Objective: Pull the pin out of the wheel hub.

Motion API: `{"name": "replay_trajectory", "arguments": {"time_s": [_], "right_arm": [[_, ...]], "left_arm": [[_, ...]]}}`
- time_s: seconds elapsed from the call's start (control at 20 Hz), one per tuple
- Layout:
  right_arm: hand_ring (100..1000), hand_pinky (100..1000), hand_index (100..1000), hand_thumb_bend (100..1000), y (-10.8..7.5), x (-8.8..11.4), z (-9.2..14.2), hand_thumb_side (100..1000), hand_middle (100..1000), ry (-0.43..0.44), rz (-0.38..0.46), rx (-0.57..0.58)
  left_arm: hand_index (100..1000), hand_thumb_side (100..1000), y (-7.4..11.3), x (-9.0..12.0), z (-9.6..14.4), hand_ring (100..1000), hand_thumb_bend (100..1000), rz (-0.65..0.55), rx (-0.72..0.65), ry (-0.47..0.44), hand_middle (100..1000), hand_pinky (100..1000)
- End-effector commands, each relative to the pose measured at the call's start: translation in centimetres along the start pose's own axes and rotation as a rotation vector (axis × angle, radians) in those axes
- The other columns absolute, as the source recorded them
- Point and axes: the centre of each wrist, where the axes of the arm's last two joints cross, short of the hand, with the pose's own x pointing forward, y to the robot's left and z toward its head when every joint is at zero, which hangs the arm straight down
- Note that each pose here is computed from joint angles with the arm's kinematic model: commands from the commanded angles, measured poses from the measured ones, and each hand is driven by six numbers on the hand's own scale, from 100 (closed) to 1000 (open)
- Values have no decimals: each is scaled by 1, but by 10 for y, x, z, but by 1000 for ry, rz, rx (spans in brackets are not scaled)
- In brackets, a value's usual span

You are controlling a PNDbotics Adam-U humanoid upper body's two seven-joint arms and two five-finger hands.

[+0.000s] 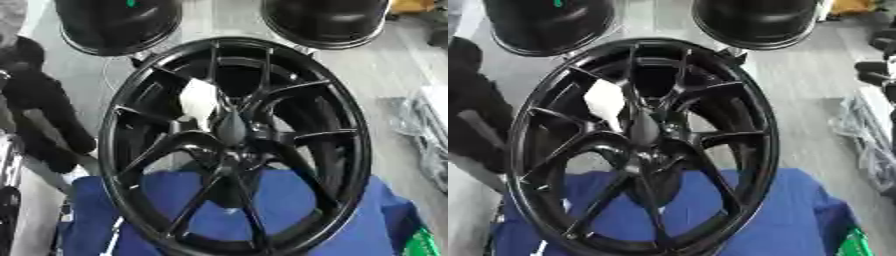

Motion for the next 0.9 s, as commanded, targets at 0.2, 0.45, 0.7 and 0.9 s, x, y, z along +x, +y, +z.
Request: {"name": "replay_trajectory", "arguments": {"time_s": [0.2,0.45,0.7,0.9], "right_arm": [[694,760,897,100,-2,8,-3,600,788,-29,18,6],[694,759,897,100,-2,8,-4,602,788,-27,17,8],[694,759,897,100,-3,7,-4,605,788,-25,14,-5],[694,759,897,100,-5,5,-2,609,789,-19,24,-10]], "left_arm": [[759,667,0,12,-6,721,311,2,-2,-43,682,622],[762,667,1,13,-7,722,309,2,1,-48,681,621],[768,665,0,18,-12,724,314,23,12,-61,681,622],[769,651,2,29,-20,727,307,12,-5,-91,681,624]]}}
